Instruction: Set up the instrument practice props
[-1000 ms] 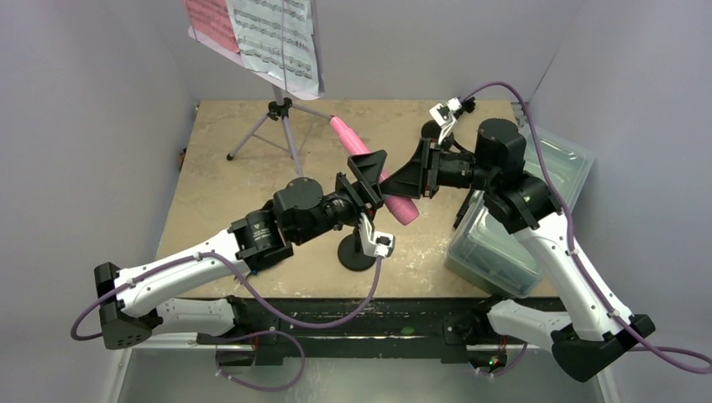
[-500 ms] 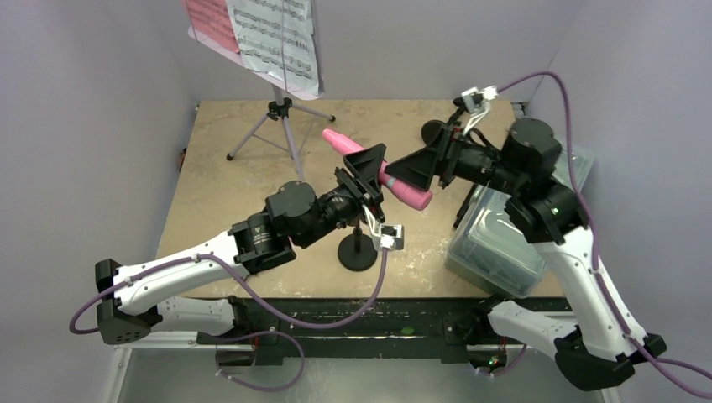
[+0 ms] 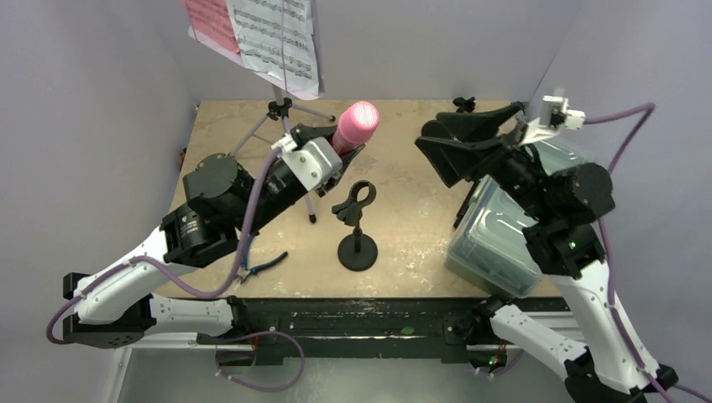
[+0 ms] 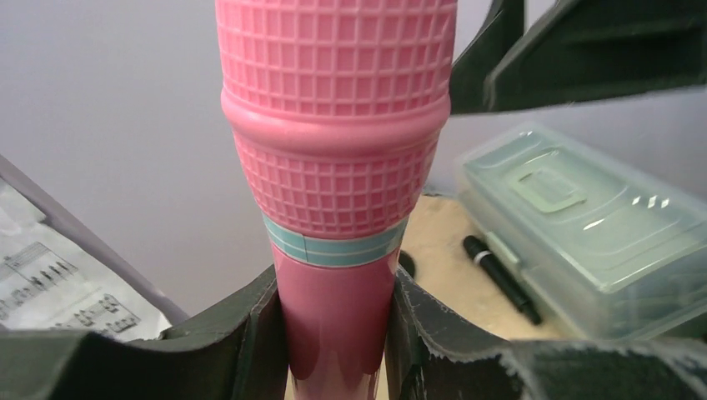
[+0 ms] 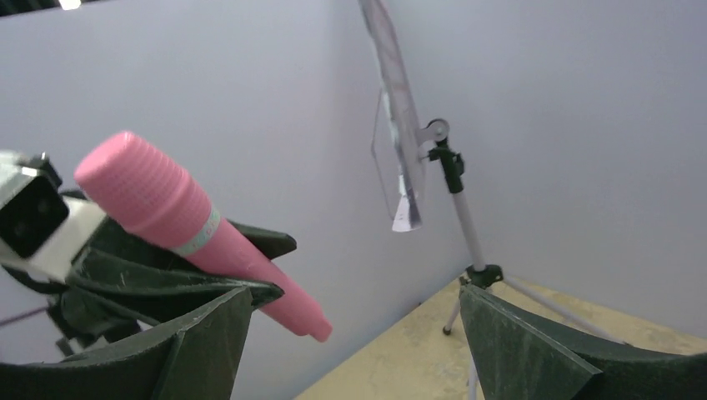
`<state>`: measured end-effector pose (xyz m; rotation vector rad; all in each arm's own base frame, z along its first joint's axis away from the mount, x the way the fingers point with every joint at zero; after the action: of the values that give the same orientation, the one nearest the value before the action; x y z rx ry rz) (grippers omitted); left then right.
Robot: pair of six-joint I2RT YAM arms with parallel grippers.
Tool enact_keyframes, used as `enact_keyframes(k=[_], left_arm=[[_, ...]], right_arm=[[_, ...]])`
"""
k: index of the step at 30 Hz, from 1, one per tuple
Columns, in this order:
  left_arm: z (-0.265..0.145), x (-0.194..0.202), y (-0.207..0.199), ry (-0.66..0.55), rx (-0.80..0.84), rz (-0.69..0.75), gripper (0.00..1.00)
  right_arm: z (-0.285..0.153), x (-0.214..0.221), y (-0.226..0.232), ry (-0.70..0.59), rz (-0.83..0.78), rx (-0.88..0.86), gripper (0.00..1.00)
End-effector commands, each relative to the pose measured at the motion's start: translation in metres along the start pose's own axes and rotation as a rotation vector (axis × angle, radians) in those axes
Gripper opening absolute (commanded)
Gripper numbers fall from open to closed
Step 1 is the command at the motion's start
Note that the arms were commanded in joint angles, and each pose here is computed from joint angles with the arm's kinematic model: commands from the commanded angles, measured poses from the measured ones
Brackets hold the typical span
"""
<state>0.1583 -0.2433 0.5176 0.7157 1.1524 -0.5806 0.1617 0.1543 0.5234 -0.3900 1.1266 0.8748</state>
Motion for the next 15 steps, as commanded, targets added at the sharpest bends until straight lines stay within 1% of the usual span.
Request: enact_keyframes(k=[1, 3, 7, 9, 12, 15], left_arm=[[-0.001, 0.004, -0.018, 0.134, 0.031, -0.341, 0.0], [-0.002, 0.001, -0.025, 0.173, 0.06, -0.407, 0.0], [-0.007, -0.006, -0.032, 0.201, 0.105, -0.497, 0.0], [-0.01, -0.004, -0.034, 0.215, 0.116, -0.514, 0.0], [-0.012, -0.004, -0.038, 0.231, 0.143, -0.53, 0.0], [-0.013, -0.001, -0.036, 0.253, 0.121, -0.531, 0.0]], right_arm=[[0.028, 0.001, 0.028, -0.02, -0.07, -0.274, 0.97], [0.045, 0.004, 0.042, 0.02, -0.09, -0.316, 0.95], [0.055, -0.01, 0.063, -0.043, -0.077, -0.357, 0.93], [0.061, -0.016, 0.066, -0.06, -0.059, -0.365, 0.93], [0.071, -0.015, 0.074, -0.042, -0.048, -0.397, 0.87], [0.067, -0.016, 0.082, -0.052, -0.042, -0.444, 0.86]])
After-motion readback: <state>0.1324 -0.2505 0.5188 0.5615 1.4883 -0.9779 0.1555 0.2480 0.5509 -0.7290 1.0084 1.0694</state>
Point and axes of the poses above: each gripper's point midway between its finger pads, its own z axis out along the fingers, its own y axis along the line the jaws close on, x = y × z, the point moved 5 cm from there along -z, back along the fingers, and after that the axes turned 15 degrees about -z, right-handed, at the moved point
